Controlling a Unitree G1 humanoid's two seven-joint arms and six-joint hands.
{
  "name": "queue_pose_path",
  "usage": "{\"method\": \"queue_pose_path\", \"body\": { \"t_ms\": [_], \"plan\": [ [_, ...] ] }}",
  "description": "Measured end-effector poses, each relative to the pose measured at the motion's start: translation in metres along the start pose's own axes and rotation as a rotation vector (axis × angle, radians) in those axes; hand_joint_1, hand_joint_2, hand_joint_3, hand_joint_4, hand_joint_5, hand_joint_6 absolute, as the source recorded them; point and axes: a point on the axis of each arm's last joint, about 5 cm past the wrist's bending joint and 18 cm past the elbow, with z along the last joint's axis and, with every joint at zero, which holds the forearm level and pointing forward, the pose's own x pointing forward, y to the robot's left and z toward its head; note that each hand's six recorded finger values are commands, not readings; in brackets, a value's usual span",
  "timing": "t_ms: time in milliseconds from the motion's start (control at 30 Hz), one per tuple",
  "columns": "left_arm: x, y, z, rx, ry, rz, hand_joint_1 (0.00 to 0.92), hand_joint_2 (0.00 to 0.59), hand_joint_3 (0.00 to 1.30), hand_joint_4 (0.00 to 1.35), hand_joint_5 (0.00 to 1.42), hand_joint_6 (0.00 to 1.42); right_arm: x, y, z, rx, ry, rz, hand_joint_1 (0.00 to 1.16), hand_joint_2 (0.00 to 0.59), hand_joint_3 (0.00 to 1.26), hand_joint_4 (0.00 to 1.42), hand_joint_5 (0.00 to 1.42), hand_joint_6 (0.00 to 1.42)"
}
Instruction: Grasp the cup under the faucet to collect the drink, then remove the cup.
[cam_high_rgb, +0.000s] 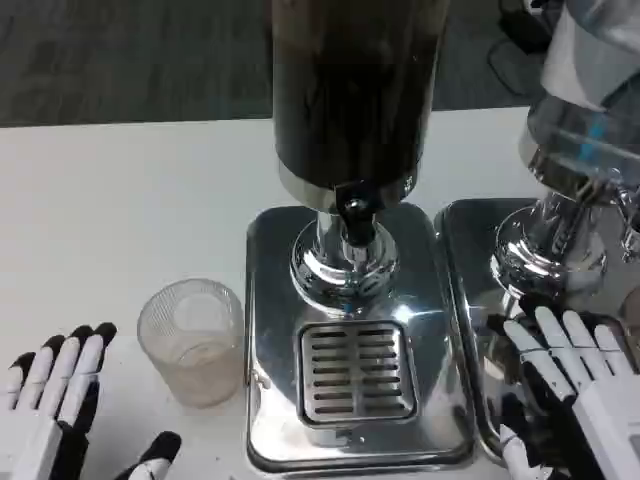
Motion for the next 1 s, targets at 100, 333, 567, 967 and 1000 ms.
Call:
{"method": "queue_pose_path", "body": {
  "t_ms": [100, 333, 567, 967, 1000],
  "plan": [
    [-0.001, -0.001, 0.0010, -0.007, 0.007, 0.000, 0.000, 0.177, 0.00, 0.00, 0.00, 0.00, 0.000, -0.0002, -0.0001, 0.012, 0.007, -0.001, 0.31, 0.586, 0.13, 0.01, 0.00, 0.00],
    [-0.004, -0.003, 0.0021, -0.017, 0.018, -0.002, 0.000, 0.177, 0.00, 0.00, 0.00, 0.00, 0.000, -0.0002, -0.0005, 0.014, 0.009, 0.001, 0.31, 0.586, 0.13, 0.02, 0.00, 0.00],
    [-0.003, -0.005, 0.0039, -0.031, 0.038, 0.021, 0.000, 0.174, 0.00, 0.00, 0.00, 0.00, 0.001, -0.0002, -0.0009, 0.015, 0.010, 0.006, 0.32, 0.586, 0.13, 0.02, 0.00, 0.00],
    [0.007, -0.008, -0.0129, -0.099, 0.082, 0.140, 0.000, 0.078, 0.00, 0.00, 0.00, 0.00, 0.005, 0.0146, 0.0093, 0.021, 0.055, -0.014, 0.33, 0.586, 0.14, 0.02, 0.00, 0.00],
    [0.008, -0.009, -0.0150, -0.123, 0.088, 0.144, 0.000, 0.077, 0.00, 0.00, 0.00, 0.00, 0.006, 0.0158, 0.0111, 0.022, 0.056, -0.023, 0.33, 0.586, 0.14, 0.02, 0.00, 0.00]
  ]
}}
